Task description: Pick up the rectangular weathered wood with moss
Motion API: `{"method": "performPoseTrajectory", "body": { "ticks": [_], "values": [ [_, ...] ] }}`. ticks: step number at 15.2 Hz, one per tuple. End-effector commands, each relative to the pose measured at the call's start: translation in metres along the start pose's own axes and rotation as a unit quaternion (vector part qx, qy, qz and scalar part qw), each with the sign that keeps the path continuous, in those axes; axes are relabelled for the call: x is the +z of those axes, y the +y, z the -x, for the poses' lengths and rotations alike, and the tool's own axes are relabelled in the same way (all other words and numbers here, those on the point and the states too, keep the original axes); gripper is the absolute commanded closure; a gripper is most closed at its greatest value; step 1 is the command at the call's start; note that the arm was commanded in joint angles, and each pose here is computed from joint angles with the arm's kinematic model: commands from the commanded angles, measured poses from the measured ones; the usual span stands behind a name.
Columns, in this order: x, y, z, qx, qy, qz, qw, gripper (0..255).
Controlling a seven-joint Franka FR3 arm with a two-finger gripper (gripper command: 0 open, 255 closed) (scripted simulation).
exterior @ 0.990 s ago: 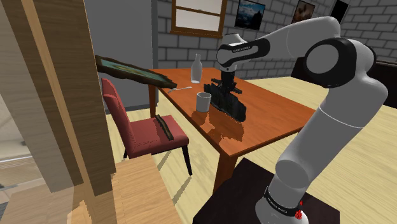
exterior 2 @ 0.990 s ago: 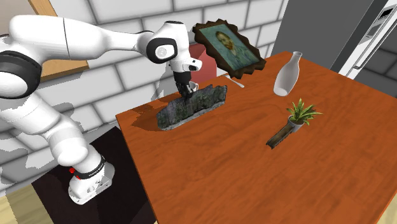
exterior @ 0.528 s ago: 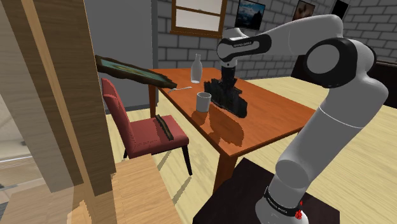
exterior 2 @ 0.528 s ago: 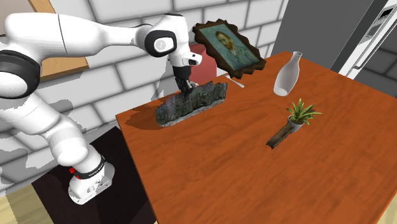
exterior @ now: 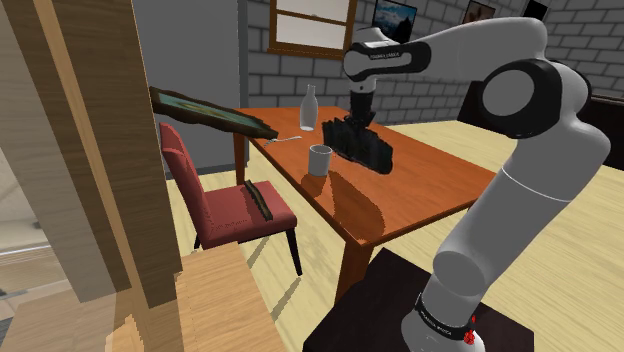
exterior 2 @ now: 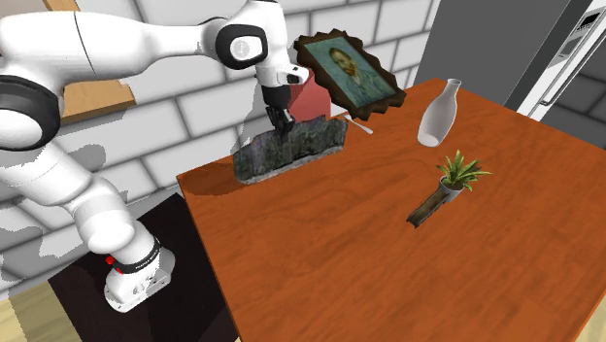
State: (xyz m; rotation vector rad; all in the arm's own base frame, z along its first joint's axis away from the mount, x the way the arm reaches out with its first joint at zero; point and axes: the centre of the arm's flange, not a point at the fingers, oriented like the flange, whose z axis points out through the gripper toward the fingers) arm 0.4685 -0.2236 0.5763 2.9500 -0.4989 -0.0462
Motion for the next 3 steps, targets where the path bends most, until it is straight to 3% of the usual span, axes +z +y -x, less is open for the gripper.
{"method": "performPoseTrajectory", "body": {
  "ticks": [1, 3],
  "values": [
    [-0.0114, 0.0022, 0.0000, 0.000, 0.000, 0.000, 1.0000, 255],
    [-0.0122, 0.0023, 0.0000, 0.000, 0.000, 0.000, 1.0000, 255]
  ]
}}
